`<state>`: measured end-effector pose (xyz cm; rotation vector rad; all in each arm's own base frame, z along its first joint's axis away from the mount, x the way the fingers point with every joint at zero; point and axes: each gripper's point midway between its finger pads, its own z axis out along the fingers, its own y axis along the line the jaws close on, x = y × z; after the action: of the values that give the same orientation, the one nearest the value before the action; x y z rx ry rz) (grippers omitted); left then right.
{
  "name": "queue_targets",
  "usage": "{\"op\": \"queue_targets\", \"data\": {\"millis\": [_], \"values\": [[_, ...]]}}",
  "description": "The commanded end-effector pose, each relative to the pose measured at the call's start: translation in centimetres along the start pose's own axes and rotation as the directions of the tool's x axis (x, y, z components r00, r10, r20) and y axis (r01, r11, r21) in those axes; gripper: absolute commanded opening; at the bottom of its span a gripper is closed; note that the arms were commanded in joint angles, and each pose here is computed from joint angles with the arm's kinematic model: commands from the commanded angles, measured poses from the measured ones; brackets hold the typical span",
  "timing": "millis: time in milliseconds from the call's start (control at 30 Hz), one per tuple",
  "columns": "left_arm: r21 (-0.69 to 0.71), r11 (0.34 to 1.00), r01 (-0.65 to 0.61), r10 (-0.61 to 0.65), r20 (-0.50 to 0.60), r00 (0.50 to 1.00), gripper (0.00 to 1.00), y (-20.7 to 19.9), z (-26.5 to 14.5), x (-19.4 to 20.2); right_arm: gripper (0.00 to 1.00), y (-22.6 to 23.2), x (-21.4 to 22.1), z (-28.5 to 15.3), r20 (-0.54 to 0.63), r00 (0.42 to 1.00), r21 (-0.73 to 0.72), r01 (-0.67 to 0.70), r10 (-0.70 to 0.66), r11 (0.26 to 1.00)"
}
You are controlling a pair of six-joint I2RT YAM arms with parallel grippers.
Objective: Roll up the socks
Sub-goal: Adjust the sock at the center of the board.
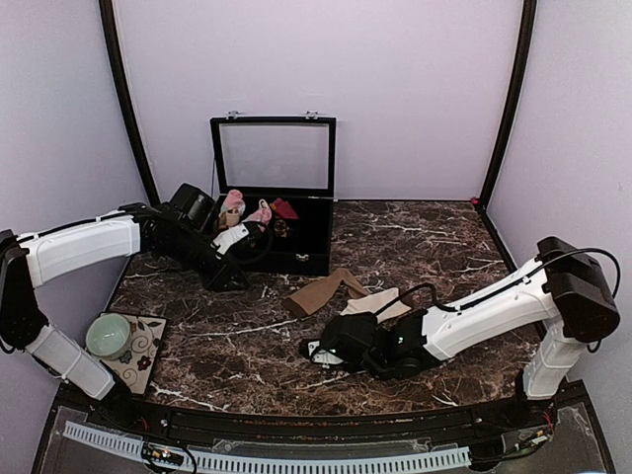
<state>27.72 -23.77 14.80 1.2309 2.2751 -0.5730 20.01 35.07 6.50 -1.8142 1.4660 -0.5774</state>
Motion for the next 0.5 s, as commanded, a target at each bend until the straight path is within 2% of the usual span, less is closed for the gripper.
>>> {"op": "queue_targets", "data": {"millis": [0,133,267,400,467], "values": [[0.008,0.999,0.044,-0.044,0.022,0.999,0.30,0.5,-1.6,0.3,0.62,-0.2,-1.4,0.7,0.009,0.999,0.034,0.052,-0.052,0.998],[-0.006,0.998,0.070,-0.070,0.035,0.997,0.30,1.8,-2.6,0.4,0.61,0.7,-1.7,1.3,0.005,0.997,-0.001,0.082,-0.082,0.997],[-0.020,0.997,0.076,-0.075,0.047,0.996,0.30,2.4,-3.3,0.4,0.56,-0.3,-2.0,2.2,-0.011,0.995,0.061,0.101,-0.101,0.993],[-0.018,0.997,0.080,-0.079,0.048,0.996,0.30,2.2,-3.6,0.5,0.39,-0.2,-2.8,3.4,-0.024,0.993,0.063,0.115,-0.114,0.991],[-0.023,0.997,0.078,-0.076,0.048,0.996,0.30,2.2,-3.8,0.7,0.22,0.0,-3.0,4.1,-0.038,0.992,0.050,0.118,-0.117,0.992]]}}
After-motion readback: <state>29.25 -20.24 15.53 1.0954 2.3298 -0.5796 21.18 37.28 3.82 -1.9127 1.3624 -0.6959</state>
